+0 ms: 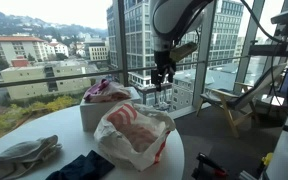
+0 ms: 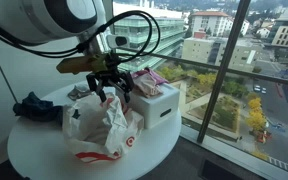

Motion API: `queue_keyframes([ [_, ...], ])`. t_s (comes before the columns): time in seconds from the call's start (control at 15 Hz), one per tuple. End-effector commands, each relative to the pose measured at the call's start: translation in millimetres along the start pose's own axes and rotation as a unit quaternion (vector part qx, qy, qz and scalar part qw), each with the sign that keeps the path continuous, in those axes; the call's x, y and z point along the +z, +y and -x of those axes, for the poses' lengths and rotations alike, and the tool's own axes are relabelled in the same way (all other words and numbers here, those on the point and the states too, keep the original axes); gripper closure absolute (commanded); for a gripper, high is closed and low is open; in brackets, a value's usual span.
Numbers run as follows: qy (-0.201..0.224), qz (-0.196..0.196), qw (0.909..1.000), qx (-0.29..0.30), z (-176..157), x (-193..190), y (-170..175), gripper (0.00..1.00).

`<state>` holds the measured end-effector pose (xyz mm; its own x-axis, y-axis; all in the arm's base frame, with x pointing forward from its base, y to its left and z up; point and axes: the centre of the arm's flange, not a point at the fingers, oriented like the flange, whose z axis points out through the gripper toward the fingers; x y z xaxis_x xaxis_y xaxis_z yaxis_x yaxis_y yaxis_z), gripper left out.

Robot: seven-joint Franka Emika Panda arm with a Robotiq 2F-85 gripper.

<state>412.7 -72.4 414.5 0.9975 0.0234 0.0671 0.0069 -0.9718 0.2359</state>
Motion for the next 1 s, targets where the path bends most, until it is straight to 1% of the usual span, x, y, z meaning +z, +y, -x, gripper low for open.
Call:
queue_keyframes([
  [0.0, 0.002, 0.000, 1.0000, 0.000, -0.9, -1.6, 0.5, 0.00],
  [0.33, 0.005, 0.001, 1.0000, 0.001, -2.0, -4.7, 1.4, 0.00],
  [0.53, 0.025, -0.010, 0.9996, -0.010, -8.9, 11.3, -8.5, 0.00],
  [0.67, 0.045, -0.026, 0.9986, -0.011, -28.6, 20.5, -18.6, 0.00],
  [0.8, 0.077, -0.036, 0.9963, -0.013, -58.5, 31.8, -27.7, 0.00],
  [0.93, 0.100, -0.047, 0.9938, -0.012, -90.0, 41.0, -37.3, 0.00],
])
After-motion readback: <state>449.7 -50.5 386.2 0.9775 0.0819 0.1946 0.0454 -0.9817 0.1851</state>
